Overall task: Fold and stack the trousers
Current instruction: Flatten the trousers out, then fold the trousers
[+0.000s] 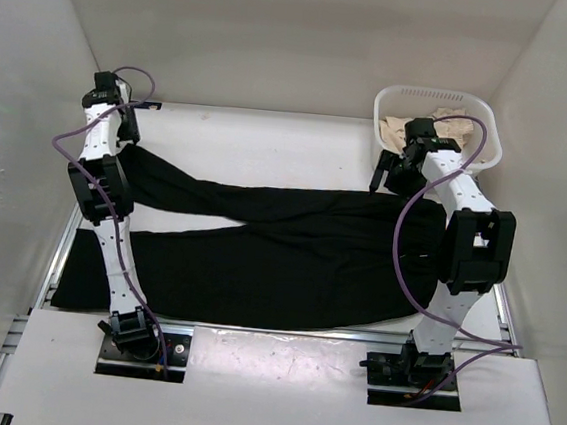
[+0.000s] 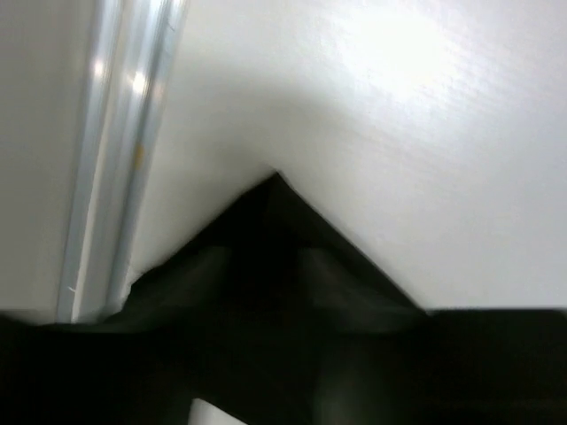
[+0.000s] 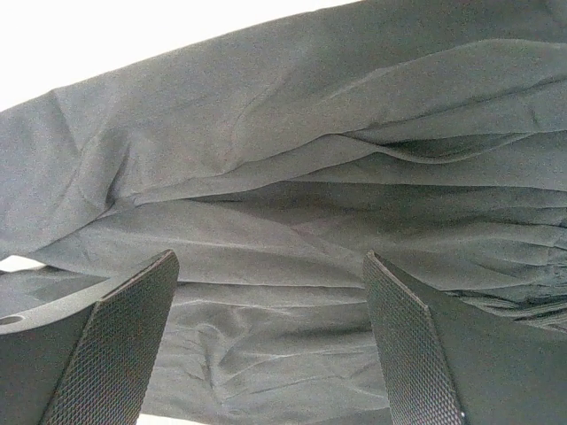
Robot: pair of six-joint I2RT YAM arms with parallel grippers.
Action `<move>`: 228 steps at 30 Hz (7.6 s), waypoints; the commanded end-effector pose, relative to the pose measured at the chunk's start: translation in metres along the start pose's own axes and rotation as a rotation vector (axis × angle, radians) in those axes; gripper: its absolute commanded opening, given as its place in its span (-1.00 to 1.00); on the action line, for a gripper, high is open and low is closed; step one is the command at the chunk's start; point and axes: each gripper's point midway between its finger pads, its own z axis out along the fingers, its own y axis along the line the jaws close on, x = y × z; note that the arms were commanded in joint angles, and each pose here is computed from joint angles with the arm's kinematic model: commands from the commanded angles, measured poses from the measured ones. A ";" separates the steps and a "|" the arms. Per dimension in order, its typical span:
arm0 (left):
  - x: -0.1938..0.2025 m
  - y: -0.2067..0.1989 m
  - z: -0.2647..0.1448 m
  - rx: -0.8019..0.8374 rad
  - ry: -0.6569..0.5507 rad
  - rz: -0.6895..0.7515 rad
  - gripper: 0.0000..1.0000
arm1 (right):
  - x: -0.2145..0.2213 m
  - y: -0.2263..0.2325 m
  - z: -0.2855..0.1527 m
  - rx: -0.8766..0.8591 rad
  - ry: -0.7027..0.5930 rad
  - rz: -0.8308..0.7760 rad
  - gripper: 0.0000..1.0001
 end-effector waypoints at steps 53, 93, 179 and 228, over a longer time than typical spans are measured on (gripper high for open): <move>0.037 0.032 -0.079 0.029 -0.019 -0.070 1.00 | -0.017 -0.176 0.091 0.329 -0.113 0.977 -0.31; -0.006 0.045 -0.128 0.013 -0.178 -0.086 -0.72 | -0.002 -0.174 -0.059 0.325 -0.327 0.598 -1.00; 0.306 0.175 -0.261 -0.464 0.128 -0.513 0.58 | 0.201 -0.173 -0.066 0.329 0.030 0.624 -1.00; 0.269 0.177 -0.191 -0.219 0.190 -0.554 -0.72 | 0.140 -0.191 -0.092 0.400 -0.042 0.540 -1.00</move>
